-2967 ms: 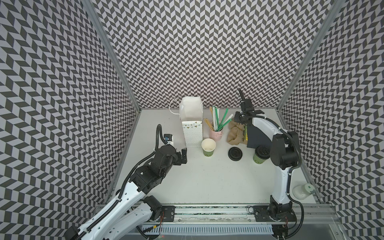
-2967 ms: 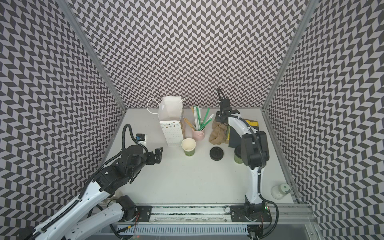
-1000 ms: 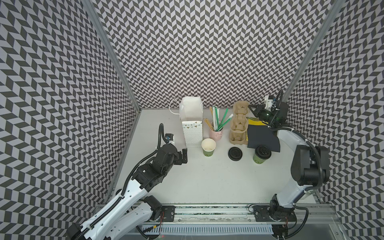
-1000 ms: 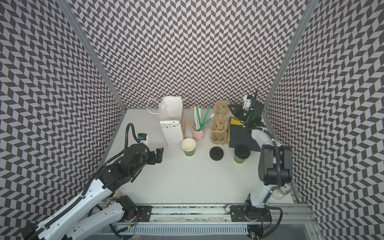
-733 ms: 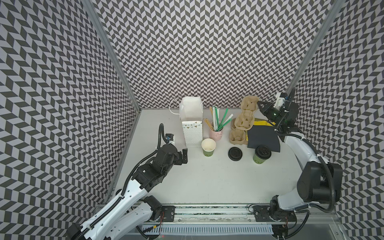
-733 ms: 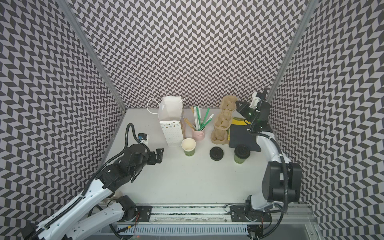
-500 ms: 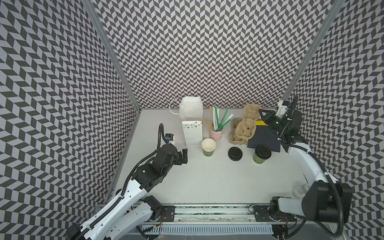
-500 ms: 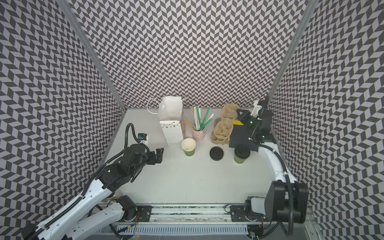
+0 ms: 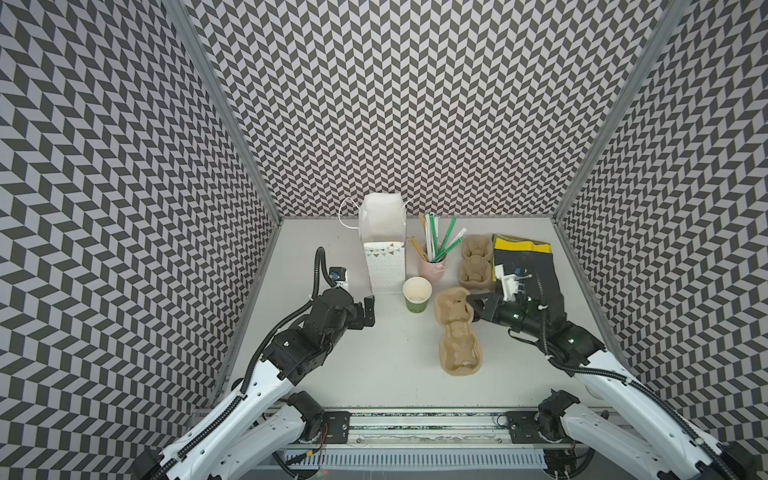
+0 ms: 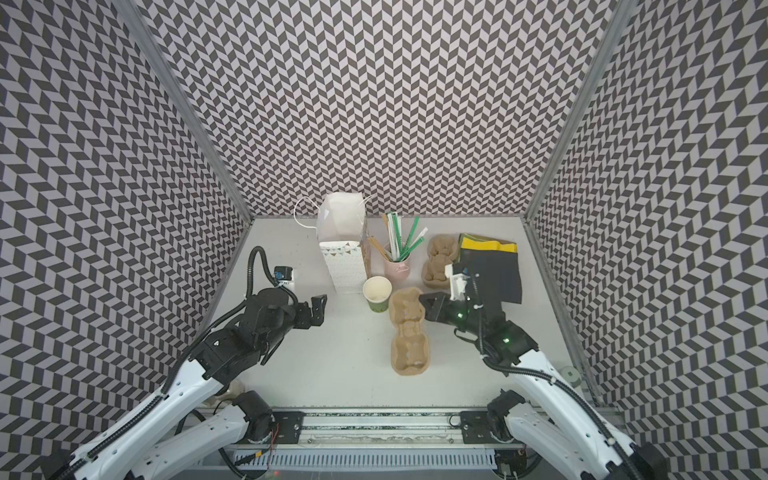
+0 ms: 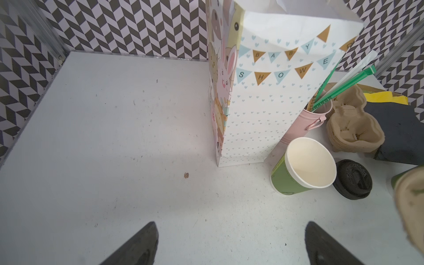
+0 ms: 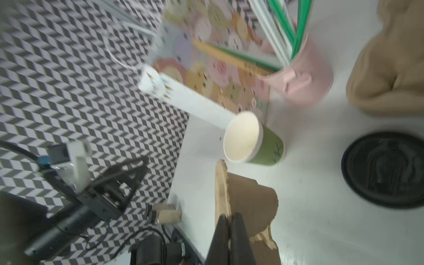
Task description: Pack the takeout coffee
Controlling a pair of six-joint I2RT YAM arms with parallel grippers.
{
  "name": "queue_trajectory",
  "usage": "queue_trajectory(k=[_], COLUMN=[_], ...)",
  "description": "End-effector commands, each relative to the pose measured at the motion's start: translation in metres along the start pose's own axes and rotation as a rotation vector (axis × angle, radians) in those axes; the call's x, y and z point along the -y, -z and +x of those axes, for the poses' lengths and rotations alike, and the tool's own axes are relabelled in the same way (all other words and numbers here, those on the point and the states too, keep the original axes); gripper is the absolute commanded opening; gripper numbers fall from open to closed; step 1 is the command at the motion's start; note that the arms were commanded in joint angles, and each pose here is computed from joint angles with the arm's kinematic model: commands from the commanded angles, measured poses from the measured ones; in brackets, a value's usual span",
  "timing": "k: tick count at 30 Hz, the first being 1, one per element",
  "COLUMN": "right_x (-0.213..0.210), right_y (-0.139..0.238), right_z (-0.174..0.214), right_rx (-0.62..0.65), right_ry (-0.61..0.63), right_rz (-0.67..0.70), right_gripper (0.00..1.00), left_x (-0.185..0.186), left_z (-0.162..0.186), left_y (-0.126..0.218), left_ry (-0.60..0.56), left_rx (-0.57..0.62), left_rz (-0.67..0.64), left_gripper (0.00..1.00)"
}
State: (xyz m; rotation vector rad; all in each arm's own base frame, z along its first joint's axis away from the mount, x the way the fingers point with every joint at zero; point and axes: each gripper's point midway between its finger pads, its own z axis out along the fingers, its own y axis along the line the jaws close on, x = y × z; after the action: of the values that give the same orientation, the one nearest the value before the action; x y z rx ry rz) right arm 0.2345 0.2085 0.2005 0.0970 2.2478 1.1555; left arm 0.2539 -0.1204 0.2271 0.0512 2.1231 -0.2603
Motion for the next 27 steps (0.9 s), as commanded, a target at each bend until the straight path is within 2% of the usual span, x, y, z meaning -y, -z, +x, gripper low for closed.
queue_trajectory(k=[1, 5, 8, 13, 20, 24, 27], right_x=[0.005, 0.016, 0.027, 0.049, 0.070, 0.074, 0.067], right_y=[-0.012, -0.026, -0.037, -0.048, -0.043, -0.045, -0.044], right_z=[0.017, 0.042, 0.048, 0.036, 0.003, -0.002, -0.006], right_rx=[-0.014, -0.055, -0.082, -0.050, 0.008, -0.007, -0.035], right_ry=[-0.014, -0.034, -0.010, 0.049, 0.012, 0.015, 0.039], right_rz=[0.018, -0.039, -0.012, 0.112, 0.105, 0.105, 0.094], right_gripper=[0.00, 0.00, 0.00, 0.00, 0.01, 0.12, 0.33], left_x=[-0.002, -0.001, 0.000, 0.000, 0.000, -0.002, -0.004], left_z=[-0.004, -0.003, -0.001, 0.000, 0.000, -0.002, -0.009], left_y=[0.000, -0.001, -0.003, -0.004, -0.005, -0.004, 0.000], left_ry=[0.007, 0.005, -0.001, -0.003, -0.003, 0.003, 0.017], left_rx=[0.018, 0.012, -0.001, -0.004, -0.007, 0.003, 0.021], left_rz=[-0.005, -0.004, -0.002, -0.003, -0.008, -0.016, -0.024], left_gripper=[1.00, 0.99, 1.00, 1.00, 1.00, 1.00, 1.00])
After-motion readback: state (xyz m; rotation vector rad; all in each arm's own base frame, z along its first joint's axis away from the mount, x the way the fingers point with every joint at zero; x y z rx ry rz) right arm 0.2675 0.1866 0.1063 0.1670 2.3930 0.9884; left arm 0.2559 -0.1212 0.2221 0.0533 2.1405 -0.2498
